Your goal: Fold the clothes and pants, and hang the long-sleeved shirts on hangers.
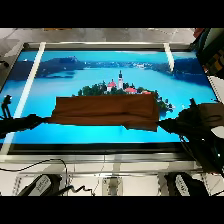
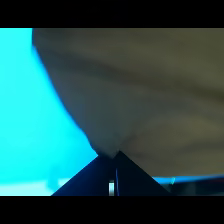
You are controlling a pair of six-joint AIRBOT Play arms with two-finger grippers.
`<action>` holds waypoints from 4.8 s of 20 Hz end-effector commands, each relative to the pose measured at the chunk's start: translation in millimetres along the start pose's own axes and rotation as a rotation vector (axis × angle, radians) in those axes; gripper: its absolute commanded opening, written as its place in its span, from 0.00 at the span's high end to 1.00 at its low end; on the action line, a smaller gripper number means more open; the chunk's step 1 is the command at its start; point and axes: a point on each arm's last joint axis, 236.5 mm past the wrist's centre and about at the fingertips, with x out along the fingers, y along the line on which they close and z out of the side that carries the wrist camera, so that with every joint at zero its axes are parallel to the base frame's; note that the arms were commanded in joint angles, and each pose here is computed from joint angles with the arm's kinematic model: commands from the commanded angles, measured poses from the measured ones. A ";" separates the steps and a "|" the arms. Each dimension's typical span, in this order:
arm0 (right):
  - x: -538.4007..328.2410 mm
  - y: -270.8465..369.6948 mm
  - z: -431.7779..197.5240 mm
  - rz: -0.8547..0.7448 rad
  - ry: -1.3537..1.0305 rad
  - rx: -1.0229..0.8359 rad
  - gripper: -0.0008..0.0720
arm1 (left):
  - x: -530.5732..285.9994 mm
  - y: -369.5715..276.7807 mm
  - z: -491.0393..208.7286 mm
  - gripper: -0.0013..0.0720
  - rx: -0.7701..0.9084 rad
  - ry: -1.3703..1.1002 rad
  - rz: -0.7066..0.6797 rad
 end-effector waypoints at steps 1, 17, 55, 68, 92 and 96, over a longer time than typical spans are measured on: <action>-14.4 10.9 43.7 -0.047 -0.245 0.038 0.97 | -10.0 -5.4 40.1 0.97 0.002 -0.178 0.025; 144.0 -95.5 132.9 -0.294 -0.240 0.196 0.13 | 133.5 16.8 104.9 0.03 -0.112 -0.264 0.113; 299.0 135.0 -22.9 0.015 0.285 -0.290 0.97 | -10.4 -176.5 73.5 0.97 0.318 -0.046 -0.242; 336.7 170.9 -66.2 0.015 0.456 -0.480 0.97 | -10.8 -222.4 65.5 0.97 0.353 -0.064 -0.346; 65.6 -110.9 138.0 -0.259 0.400 -0.220 0.97 | 204.4 -398.0 -32.9 0.01 0.302 0.032 -0.526; 112.9 -113.2 95.5 -0.078 0.293 0.077 0.17 | 184.7 -384.9 -3.2 0.01 0.286 0.007 -0.534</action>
